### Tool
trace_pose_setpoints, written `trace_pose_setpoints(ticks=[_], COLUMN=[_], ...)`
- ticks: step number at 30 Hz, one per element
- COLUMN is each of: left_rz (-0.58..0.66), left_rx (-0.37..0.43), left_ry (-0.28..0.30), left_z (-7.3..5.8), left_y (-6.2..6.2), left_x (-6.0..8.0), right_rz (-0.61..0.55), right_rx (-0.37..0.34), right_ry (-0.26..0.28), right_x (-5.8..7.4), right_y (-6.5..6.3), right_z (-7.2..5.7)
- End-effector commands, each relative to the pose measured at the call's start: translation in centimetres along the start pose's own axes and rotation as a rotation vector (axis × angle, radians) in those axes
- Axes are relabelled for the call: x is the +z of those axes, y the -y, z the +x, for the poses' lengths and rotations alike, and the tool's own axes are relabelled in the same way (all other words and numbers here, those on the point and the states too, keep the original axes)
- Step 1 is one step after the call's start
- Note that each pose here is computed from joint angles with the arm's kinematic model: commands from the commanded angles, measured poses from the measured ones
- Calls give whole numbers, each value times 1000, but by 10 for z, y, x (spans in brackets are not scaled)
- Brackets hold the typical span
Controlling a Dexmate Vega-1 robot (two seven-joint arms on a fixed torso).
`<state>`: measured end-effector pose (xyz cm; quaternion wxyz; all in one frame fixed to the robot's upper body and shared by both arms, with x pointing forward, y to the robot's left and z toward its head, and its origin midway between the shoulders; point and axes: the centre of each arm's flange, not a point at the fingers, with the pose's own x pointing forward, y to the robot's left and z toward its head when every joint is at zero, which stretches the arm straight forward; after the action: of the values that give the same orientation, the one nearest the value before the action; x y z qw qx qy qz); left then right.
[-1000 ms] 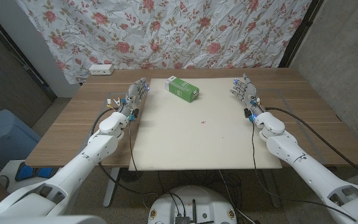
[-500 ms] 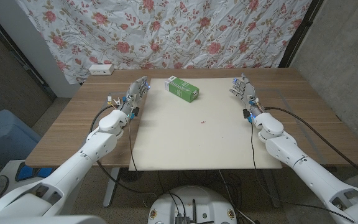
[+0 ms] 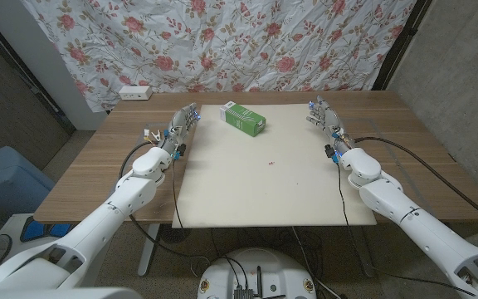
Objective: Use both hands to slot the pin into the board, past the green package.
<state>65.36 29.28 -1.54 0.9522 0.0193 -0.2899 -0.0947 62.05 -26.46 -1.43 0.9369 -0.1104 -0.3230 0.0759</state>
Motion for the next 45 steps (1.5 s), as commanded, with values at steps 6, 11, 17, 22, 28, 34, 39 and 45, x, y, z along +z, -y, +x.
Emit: trace_pose_setpoints(ticks=[6,11,17,22,28,34,39,45], left_rz=[-12,-13,13,21,26,25,21,16], left_rx=[-1,11,23,38,46,54,58,66], left_ry=[0,-4,-8,-9,-12,-9,-7,-10], left_z=[2,-2,-8,-14,-17,-18,-17,-17], left_y=[-3,-2,-3,-4,-6,-7,-7,-7], left_x=[-5,-8,-4,-1,-1,0,-1,-3], right_rz=[-233,-312,-400,-489,-553,-706,-769,-836], right_rx=[64,88,121,143,141,214,240,278], right_ry=[15,11,8,15,42,19,21,4], right_x=[27,34,43,50,57,71,79,84], right_y=[-15,-21,-26,-31,-38,-46,-50,-54], right_z=[-6,-8,-8,-8,-10,-7,-7,-10])
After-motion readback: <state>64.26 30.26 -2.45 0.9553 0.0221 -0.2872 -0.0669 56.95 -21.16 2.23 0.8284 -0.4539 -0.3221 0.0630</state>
